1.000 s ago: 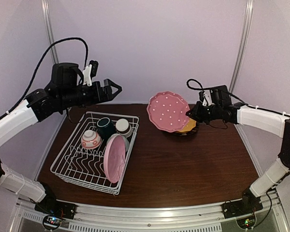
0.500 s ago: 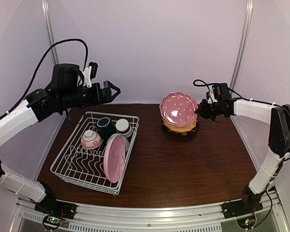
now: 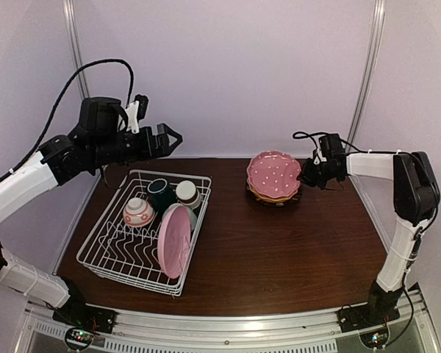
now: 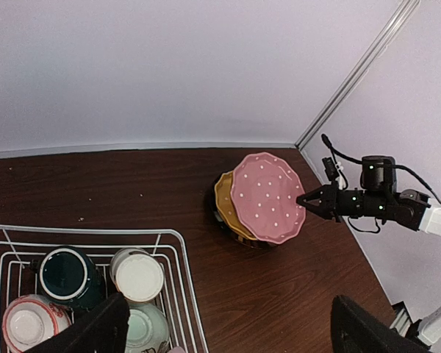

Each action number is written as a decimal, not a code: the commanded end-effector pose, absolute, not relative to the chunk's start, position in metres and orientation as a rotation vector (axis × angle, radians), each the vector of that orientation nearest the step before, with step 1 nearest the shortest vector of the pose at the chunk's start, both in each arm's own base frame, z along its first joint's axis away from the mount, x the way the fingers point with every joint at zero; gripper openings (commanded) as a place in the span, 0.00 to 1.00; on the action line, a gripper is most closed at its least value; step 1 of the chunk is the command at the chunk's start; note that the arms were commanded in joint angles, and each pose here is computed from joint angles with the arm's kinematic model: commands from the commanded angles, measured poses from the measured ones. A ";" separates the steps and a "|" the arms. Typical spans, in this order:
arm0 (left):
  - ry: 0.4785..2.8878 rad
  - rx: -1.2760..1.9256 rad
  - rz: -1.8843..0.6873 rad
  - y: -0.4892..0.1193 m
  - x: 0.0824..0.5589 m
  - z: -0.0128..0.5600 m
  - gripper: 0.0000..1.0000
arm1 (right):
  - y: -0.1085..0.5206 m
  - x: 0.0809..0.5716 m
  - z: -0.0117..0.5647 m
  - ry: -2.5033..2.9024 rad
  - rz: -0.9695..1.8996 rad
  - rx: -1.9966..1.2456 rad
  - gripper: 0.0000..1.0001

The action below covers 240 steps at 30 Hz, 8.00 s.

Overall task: Unload the mixed dishes from the dish rack
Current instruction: Place the plate with another plate, then grab the plate from the dish rack, then pass from the left arm to the right

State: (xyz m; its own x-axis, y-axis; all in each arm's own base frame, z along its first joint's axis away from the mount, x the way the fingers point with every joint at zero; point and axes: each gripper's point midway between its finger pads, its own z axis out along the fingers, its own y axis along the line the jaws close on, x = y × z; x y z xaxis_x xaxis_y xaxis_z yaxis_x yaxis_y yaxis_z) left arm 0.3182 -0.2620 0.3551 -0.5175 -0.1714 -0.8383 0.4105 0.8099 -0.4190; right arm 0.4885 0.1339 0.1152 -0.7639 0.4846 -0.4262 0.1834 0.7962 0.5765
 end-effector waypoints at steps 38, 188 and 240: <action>1.974 0.173 -0.676 -0.252 0.320 0.355 0.97 | 0.133 0.537 0.123 2.332 0.735 0.500 0.31; 2.471 0.371 0.124 -0.227 0.259 0.260 0.05 | 0.141 0.377 0.303 1.973 0.138 -0.002 1.00; 1.970 0.463 -0.874 -0.321 0.288 0.371 0.00 | 0.326 0.305 0.333 1.845 1.134 -0.499 0.70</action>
State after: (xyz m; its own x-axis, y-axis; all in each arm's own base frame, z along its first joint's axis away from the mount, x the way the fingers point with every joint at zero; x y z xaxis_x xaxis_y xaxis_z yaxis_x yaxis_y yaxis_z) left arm 0.2744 -0.3228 0.3624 -0.5344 0.0495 -0.8438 0.6449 0.6691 -0.3692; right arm 0.3129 0.3243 0.3090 -0.5706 0.0715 -0.8181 -0.6732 0.5298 0.5158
